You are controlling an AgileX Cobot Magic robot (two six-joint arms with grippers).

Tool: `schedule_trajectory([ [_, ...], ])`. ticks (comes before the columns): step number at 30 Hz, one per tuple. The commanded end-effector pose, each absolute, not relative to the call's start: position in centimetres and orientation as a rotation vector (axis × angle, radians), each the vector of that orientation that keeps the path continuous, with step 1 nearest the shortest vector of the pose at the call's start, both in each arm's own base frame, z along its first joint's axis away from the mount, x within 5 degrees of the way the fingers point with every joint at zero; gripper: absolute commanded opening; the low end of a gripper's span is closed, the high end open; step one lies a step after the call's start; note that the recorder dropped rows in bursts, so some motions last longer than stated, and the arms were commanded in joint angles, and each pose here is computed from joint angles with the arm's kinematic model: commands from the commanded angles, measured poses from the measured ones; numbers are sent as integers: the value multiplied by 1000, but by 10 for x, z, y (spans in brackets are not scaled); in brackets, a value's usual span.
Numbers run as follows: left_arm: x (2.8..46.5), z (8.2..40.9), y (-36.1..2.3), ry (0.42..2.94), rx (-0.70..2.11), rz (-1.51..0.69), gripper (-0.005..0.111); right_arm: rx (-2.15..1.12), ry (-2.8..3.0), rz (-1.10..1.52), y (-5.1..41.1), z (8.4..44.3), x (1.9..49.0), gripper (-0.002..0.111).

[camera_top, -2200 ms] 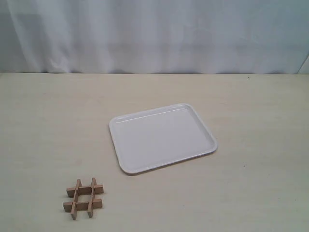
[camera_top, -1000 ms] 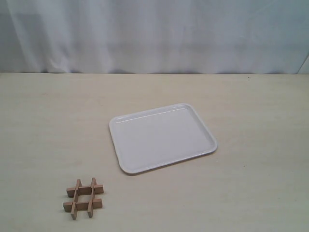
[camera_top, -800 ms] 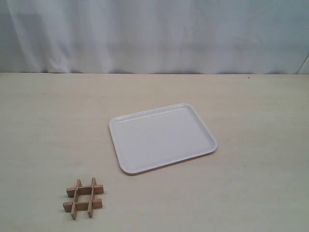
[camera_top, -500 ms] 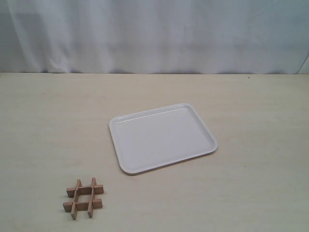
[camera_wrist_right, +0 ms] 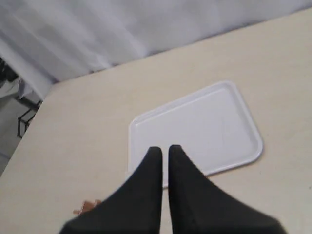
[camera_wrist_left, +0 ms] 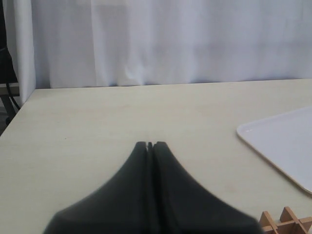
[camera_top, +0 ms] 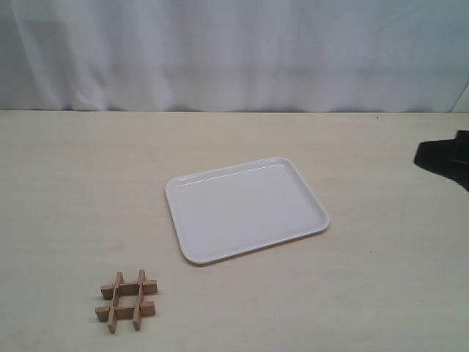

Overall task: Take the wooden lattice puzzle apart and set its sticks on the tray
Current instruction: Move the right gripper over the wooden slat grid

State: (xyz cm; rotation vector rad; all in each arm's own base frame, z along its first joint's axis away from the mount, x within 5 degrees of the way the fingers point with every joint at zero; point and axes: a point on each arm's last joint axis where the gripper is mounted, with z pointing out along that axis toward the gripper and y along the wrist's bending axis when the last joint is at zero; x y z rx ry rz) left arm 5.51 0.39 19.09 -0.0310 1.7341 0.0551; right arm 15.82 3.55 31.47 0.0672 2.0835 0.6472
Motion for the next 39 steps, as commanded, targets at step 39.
schedule_trajectory([
  [39, 55, 191, 3, 1725, -22, 48, 0, -547, 2986, 224, 358, 195, 323, 36],
])
